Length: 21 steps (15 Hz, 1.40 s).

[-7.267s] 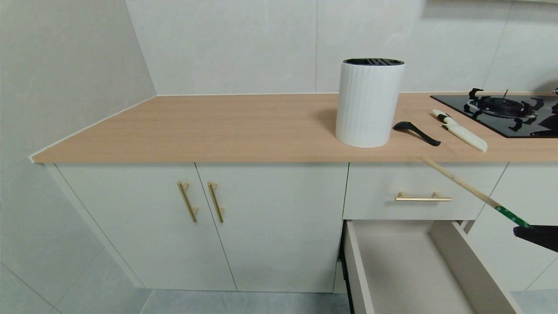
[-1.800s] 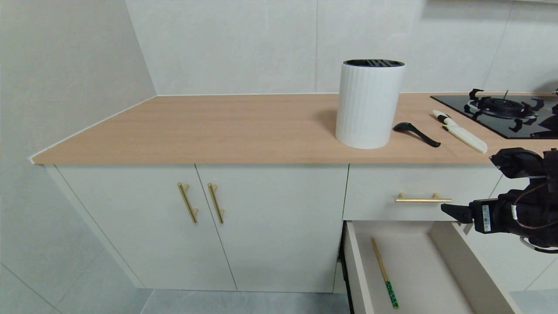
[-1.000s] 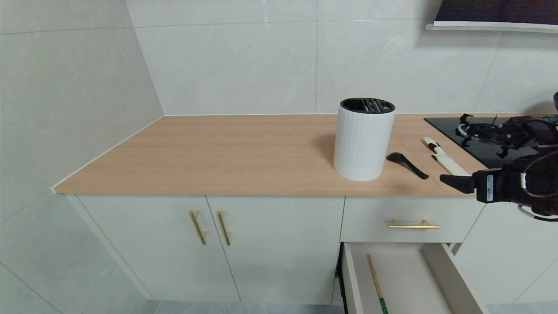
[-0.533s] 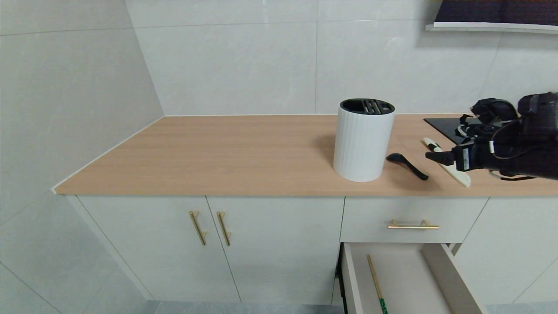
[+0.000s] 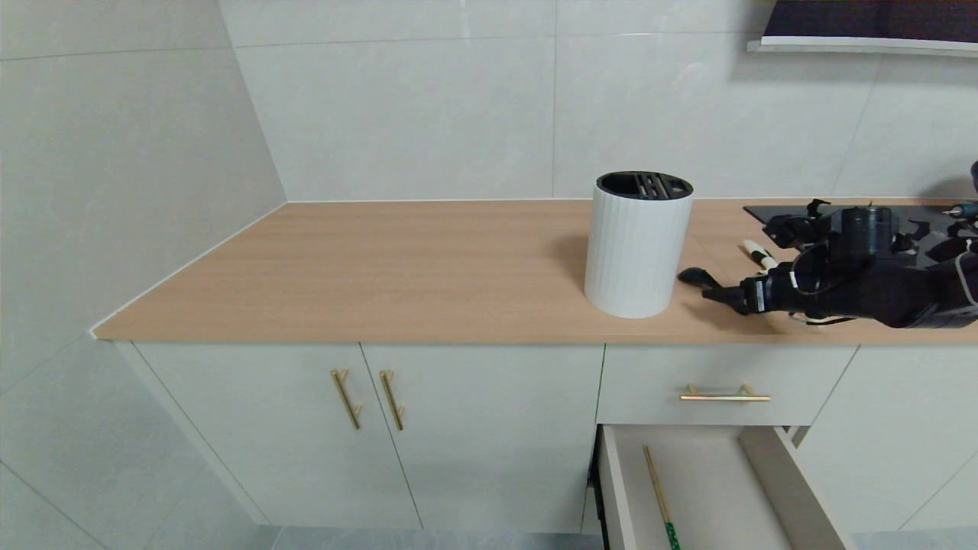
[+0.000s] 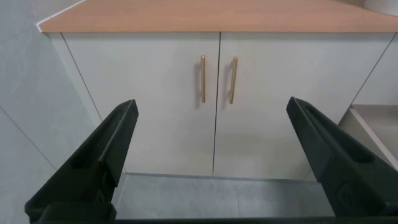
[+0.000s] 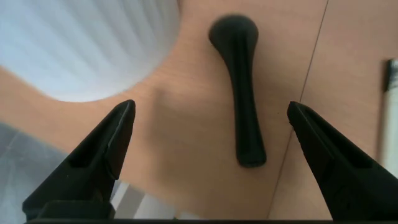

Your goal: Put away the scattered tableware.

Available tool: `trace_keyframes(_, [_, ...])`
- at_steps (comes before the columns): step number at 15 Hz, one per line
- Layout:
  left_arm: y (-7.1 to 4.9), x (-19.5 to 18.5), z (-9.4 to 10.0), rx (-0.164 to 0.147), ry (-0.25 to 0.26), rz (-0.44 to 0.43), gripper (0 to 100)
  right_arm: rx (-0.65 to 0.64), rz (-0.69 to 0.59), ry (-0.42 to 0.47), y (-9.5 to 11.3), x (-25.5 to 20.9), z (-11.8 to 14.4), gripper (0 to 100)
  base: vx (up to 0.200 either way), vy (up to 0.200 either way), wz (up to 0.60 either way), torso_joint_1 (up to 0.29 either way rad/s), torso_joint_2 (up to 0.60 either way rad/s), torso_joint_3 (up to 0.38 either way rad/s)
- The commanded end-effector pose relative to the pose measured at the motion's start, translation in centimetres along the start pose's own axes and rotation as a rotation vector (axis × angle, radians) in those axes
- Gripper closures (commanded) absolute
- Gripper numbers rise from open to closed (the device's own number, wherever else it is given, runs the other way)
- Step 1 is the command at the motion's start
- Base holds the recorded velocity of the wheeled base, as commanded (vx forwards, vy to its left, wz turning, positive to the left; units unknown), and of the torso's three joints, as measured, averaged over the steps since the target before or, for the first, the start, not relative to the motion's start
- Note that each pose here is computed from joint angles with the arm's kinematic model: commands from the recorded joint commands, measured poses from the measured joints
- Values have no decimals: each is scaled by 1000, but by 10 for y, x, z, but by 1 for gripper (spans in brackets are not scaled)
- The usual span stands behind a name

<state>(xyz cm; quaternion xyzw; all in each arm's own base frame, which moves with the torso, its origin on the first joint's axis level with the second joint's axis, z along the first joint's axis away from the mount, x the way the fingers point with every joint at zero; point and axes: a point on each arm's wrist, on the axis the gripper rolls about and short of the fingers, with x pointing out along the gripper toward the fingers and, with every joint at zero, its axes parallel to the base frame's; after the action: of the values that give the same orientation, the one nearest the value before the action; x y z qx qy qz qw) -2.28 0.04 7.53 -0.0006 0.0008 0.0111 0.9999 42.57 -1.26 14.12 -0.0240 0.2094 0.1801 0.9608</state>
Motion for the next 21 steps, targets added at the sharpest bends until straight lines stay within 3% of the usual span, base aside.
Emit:
trace_keyframes(1, [0, 0, 0, 0, 0, 1, 0, 13, -6, 33, -5, 19, -15, 0, 0, 0, 0, 0, 0, 0])
trace_keyframes(10, [0, 0, 0, 0, 0, 1, 0, 56, -83, 30, -17, 47, -24, 0, 0, 0, 0, 0, 0, 0])
trace_keyframes(11, [0, 0, 0, 0, 0, 1, 0, 58, -91, 32, -17, 49, -25, 100, 0, 0, 0, 0, 0, 0])
trace_keyframes(21, [0, 0, 0, 0, 0, 1, 0, 49, -96, 21, -12, 41, -19, 100, 0, 0, 0, 0, 0, 0])
